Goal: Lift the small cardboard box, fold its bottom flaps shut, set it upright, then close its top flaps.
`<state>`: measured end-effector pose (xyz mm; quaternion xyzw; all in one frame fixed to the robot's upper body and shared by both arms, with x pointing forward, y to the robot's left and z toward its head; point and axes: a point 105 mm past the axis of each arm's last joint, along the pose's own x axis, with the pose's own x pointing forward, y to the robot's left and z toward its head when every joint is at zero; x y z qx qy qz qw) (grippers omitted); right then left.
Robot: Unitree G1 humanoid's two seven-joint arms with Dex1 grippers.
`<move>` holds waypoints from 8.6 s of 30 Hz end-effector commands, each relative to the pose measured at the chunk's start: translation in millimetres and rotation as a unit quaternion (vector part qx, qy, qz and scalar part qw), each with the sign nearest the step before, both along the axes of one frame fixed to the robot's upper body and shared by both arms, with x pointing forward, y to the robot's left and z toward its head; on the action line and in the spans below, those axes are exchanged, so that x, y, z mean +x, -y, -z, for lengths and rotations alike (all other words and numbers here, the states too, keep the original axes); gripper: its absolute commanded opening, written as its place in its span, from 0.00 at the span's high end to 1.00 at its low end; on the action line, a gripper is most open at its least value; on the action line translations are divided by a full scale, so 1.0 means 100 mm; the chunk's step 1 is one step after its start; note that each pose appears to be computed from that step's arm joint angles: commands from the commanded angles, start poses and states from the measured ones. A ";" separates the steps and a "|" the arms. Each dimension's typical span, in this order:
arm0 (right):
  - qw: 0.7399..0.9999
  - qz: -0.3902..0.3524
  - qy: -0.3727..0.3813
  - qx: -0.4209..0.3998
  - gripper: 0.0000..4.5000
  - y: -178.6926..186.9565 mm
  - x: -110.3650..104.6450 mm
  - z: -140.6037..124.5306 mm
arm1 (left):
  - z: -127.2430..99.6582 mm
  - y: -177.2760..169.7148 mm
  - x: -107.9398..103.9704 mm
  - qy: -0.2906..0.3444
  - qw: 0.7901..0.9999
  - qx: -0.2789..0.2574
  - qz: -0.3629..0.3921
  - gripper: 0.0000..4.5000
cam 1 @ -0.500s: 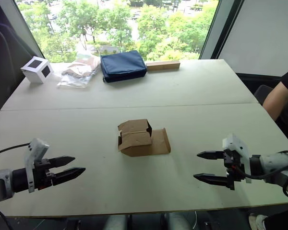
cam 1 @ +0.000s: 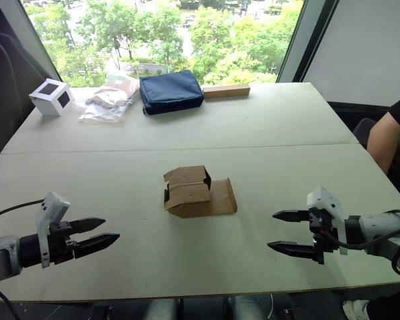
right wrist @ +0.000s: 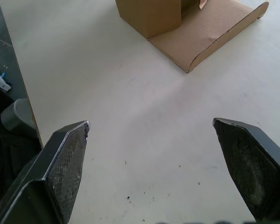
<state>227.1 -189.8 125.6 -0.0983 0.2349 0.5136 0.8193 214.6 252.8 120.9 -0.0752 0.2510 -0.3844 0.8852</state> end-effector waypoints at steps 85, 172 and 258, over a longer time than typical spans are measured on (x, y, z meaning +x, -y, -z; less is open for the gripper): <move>0.989 0.015 0.144 0.034 0.00 -0.84 -0.19 -0.43 | -0.12 1.49 1.30 -0.177 0.910 -0.347 0.142 0.99; 0.913 0.049 0.232 0.331 0.99 -1.32 0.58 -1.50 | -2.08 1.47 1.04 0.247 0.865 -0.206 0.386 1.00; 0.762 0.099 0.037 0.639 0.32 -1.19 0.74 -1.72 | -2.01 1.56 1.15 0.260 0.869 -0.219 0.360 1.00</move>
